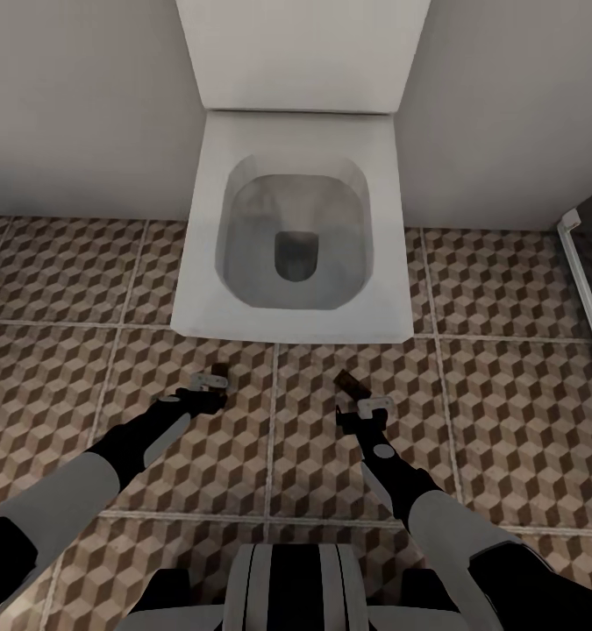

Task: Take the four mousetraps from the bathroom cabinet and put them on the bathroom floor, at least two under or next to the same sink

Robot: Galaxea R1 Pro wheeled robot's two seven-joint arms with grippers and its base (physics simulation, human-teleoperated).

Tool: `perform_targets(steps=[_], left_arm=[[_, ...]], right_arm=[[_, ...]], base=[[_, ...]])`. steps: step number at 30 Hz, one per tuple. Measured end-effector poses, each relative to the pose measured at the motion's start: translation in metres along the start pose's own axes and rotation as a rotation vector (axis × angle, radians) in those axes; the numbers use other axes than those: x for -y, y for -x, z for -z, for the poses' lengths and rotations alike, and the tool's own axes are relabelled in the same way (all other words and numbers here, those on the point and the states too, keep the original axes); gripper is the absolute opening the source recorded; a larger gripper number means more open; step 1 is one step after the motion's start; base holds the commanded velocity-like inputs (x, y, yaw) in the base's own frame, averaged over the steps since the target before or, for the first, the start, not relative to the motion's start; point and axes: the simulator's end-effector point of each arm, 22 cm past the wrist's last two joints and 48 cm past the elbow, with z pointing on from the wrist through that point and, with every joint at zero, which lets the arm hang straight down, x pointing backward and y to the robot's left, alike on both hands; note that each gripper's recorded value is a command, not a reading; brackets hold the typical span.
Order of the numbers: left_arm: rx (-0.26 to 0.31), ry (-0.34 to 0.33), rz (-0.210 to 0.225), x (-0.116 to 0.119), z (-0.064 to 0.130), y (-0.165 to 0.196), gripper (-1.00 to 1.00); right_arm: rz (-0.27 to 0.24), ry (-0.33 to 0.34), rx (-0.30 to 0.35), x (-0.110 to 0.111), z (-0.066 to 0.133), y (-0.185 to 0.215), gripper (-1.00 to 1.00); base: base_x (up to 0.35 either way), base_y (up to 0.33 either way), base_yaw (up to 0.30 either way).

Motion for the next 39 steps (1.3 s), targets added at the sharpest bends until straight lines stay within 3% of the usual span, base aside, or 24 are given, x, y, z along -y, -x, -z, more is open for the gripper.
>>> perform_targets(steps=[20, 21, 39], left_arm=[[-0.002, -0.001, -0.004, 0.0036, -0.0004, -0.0003, -1.00], [-0.001, -0.001, -0.005, 0.0039, -0.0004, -0.0001, 1.00], [-0.003, -0.011, 0.004, 0.0065, -0.0003, -0.0009, 1.00]], right_arm=[[0.000, 0.000, 0.000, 0.0000, 0.0000, 0.0000, 1.00], [0.000, -0.001, 0.000, 0.0001, 0.0000, 0.0000, 1.00], [0.000, -0.001, 0.000, 0.0001, -0.0001, -0.0003, 1.00]], base=[[0.000, 0.000, 0.000], [0.000, 0.000, 0.000], [0.000, 0.000, 0.000]])
